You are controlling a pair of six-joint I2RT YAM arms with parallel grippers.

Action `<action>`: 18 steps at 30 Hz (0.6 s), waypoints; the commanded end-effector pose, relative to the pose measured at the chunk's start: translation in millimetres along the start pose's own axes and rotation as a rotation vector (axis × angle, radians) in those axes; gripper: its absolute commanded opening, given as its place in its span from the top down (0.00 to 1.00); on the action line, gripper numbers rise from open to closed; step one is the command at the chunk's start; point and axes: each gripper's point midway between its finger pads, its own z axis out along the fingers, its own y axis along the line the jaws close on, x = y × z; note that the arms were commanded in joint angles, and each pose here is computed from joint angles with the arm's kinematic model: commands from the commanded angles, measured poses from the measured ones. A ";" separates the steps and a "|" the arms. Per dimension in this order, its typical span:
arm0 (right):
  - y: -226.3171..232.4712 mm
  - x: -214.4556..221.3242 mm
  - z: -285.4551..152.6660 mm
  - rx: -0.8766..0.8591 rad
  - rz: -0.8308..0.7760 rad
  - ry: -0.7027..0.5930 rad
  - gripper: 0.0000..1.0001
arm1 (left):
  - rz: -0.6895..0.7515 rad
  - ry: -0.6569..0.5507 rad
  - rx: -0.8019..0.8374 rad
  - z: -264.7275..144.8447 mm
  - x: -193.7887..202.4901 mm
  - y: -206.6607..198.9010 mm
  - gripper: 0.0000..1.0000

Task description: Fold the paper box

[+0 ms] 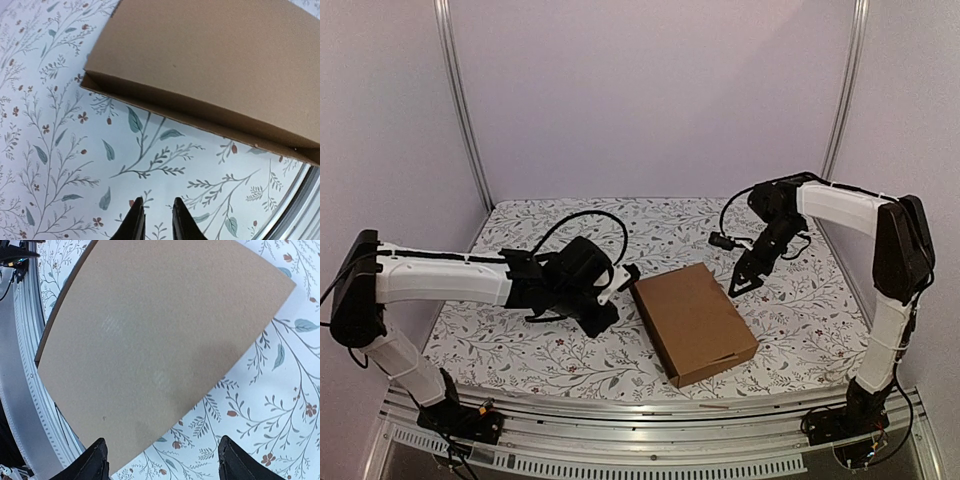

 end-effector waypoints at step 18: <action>-46.9 111.8 19.9 0.187 -0.241 0.294 0.65 | 0.227 0.096 0.233 35.9 27.1 -181.6 0.88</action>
